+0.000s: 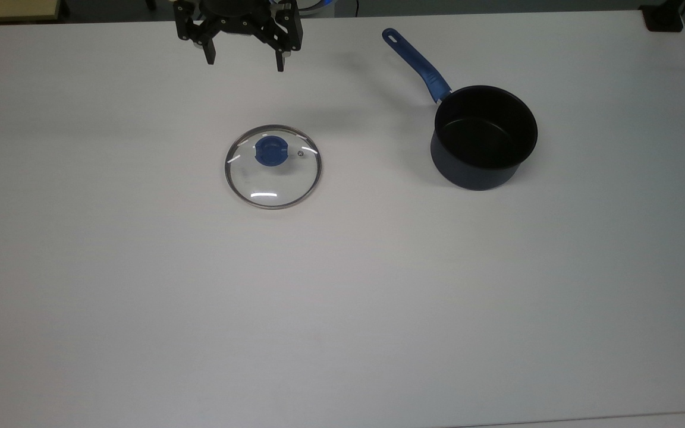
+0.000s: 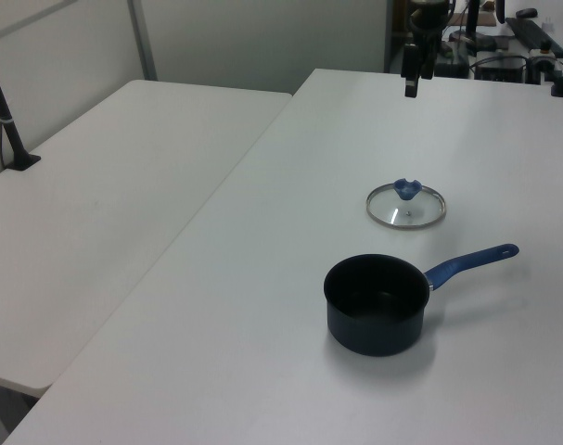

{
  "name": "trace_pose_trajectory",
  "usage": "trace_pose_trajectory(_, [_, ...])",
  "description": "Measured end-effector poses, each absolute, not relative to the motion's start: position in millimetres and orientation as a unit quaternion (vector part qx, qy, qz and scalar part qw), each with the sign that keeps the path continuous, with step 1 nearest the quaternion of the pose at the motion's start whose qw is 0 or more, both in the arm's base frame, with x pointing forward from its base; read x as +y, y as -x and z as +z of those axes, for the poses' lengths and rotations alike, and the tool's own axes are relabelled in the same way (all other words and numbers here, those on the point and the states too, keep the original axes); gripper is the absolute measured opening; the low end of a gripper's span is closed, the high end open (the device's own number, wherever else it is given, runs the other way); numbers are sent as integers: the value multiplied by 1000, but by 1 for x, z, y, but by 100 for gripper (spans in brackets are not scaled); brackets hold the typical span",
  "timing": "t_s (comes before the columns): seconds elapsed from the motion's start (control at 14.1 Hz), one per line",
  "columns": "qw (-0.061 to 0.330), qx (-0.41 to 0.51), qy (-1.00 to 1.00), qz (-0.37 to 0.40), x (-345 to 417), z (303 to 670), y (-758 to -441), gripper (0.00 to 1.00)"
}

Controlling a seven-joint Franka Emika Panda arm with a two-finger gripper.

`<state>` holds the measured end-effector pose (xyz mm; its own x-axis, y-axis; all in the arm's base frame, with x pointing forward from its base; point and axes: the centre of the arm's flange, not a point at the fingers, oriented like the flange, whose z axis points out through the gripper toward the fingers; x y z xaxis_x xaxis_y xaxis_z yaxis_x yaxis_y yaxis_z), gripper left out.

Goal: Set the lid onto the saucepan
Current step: 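Lower the gripper over the blue knob of the glass lid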

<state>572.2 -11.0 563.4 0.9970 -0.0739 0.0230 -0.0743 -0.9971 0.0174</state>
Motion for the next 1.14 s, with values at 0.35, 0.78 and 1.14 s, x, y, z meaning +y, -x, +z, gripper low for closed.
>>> trace_pose_trajectory(0.35, [9,-35,-999,3,-8,562,-571,100])
trace_pose_trajectory(0.78, [9,-24,-1000,-1,-8,558,-570,100])
trace_pose_trajectory(1.14, [10,51,-998,-26,-7,520,-575,100])
